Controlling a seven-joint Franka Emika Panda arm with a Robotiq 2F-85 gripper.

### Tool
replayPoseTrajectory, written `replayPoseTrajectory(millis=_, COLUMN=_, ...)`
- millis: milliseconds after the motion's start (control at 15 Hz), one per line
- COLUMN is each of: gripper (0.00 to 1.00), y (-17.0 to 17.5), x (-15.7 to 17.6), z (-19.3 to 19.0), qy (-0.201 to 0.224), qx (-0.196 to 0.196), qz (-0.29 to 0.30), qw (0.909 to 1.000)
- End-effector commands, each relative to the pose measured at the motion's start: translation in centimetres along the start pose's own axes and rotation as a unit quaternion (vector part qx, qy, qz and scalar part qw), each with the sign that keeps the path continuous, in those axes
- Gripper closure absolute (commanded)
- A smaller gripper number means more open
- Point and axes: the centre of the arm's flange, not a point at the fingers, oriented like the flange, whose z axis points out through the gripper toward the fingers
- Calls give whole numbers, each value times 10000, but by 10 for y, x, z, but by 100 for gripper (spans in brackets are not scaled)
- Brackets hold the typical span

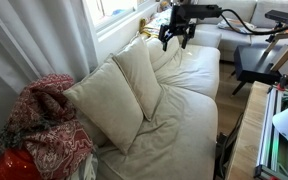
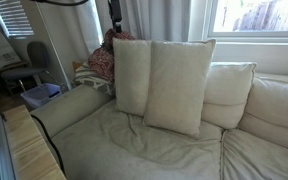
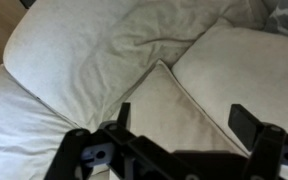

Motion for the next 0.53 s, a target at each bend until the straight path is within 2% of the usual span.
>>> replayPoseTrajectory(millis=0, gripper=0, y=-26, x=52, z=23, qy=247, qx=333, qz=923, qw=9949)
replayPoseTrajectory(millis=200, gripper=0, y=-38, x=85, z=36, qy=528, qx=687, qz=1627, qw=9829)
replayPoseTrajectory(millis=467, gripper=0, y=-50, x=122, z=55, qy=727, qx=989, qz=2038, qw=9713)
